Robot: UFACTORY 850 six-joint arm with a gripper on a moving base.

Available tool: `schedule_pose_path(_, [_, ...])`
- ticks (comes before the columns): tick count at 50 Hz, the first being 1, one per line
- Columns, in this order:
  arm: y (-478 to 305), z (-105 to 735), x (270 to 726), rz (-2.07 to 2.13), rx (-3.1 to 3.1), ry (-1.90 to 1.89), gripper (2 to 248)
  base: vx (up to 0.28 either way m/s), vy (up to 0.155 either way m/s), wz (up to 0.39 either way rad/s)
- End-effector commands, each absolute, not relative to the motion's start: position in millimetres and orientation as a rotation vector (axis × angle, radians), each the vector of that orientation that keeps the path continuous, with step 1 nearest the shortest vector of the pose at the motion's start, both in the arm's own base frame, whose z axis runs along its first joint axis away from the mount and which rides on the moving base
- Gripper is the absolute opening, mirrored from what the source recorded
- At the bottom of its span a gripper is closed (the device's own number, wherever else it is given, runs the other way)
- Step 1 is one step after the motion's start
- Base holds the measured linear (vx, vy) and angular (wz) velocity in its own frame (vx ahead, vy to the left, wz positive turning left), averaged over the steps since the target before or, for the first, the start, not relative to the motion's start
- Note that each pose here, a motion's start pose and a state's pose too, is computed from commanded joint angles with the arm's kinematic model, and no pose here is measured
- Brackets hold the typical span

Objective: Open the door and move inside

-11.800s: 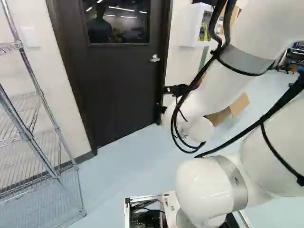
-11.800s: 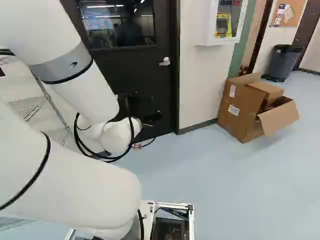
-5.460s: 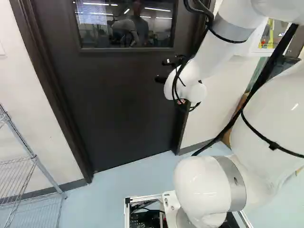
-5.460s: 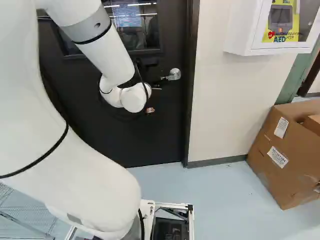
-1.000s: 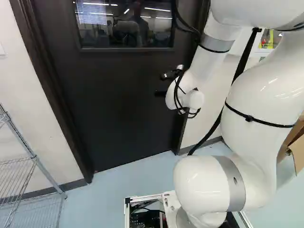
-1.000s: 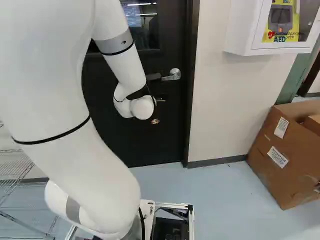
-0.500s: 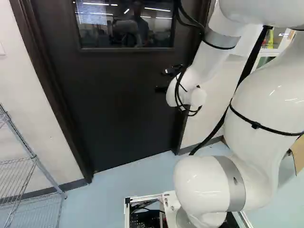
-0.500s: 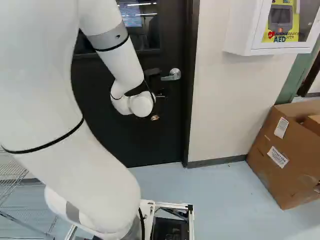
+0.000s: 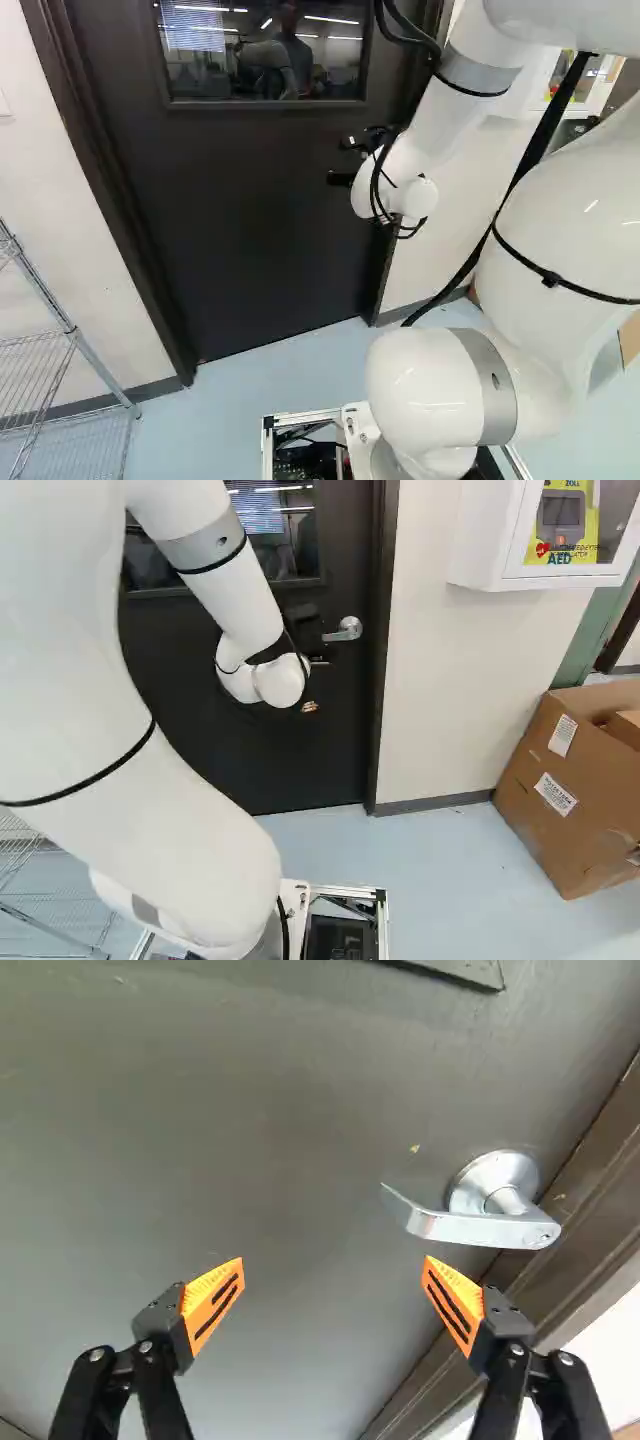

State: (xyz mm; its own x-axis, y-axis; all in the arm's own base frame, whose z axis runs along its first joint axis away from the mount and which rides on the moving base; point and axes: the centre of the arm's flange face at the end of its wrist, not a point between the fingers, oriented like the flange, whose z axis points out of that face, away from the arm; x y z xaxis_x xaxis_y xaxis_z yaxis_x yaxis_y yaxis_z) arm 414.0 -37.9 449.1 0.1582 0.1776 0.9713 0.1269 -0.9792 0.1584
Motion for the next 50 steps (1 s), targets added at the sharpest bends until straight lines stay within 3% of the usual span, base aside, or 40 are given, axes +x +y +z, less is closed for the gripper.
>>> schedule_pose_path(50, [-40.6, 478.3, 430.0, 2.055, 2.283, 0.315, 247, 0.0, 0.0, 0.0])
